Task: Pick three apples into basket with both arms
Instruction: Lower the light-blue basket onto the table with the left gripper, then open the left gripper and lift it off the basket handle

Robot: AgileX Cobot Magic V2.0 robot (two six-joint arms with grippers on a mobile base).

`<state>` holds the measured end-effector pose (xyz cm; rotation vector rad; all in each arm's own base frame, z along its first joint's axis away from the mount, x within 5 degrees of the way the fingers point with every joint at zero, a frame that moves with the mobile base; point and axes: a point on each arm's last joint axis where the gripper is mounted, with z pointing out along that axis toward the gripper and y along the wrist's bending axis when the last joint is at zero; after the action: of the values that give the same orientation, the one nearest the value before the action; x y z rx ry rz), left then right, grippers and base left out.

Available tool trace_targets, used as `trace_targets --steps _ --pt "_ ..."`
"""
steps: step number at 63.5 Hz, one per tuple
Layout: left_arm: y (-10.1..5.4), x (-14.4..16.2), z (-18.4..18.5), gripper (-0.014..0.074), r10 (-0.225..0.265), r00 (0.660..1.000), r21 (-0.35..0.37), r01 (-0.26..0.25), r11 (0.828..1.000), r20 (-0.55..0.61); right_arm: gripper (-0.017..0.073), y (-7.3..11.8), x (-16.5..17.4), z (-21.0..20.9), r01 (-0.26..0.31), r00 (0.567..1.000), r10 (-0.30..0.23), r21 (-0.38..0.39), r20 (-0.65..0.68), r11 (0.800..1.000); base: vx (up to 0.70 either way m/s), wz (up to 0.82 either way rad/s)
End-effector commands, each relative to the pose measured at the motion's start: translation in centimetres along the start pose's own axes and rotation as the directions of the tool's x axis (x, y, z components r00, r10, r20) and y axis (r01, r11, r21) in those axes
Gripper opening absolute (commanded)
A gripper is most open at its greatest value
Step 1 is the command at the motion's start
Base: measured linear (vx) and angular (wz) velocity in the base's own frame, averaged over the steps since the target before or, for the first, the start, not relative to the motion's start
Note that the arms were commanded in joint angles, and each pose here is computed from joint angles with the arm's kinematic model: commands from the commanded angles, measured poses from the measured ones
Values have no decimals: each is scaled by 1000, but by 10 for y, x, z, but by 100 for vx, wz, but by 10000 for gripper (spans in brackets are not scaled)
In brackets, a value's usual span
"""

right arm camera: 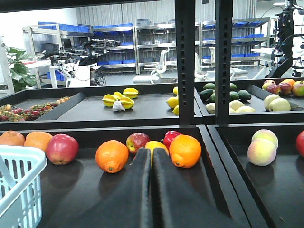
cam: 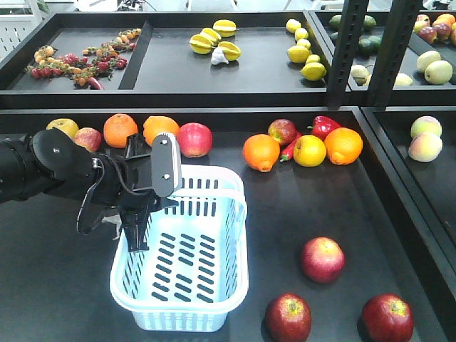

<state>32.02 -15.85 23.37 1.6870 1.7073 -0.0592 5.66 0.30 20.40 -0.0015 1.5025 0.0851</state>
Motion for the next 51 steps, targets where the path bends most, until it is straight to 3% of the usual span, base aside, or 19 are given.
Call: trace_targets --steps 1,22,30,37,44,51 --pt "13 -13 -19 165 -10 999 -88 14 996 49 -9 0 -2 -1 10 998 -10 -4 67 1000 0 0" --pt "9 -13 -19 600 -6 999 -40 8 999 50 -9 0 -2 -1 10 998 -10 -4 67 1000 0 0" --pt "4 -13 -19 713 5 999 7 -6 1000 48 -9 0 -2 -1 10 998 -10 -4 67 1000 0 0" --pt "3 -12 -20 728 12 999 26 -13 1000 29 -9 0 -2 -1 10 998 -10 -4 67 1000 0 0" --pt "5 -12 -27 718 -6 1000 -9 6 1000 7 -9 0 -2 -1 10 998 -10 -4 67 1000 0 0" --pt "8 -16 -43 713 14 1000 -55 -14 998 4 -9 0 -2 -1 10 998 -10 -4 67 1000 0 0"
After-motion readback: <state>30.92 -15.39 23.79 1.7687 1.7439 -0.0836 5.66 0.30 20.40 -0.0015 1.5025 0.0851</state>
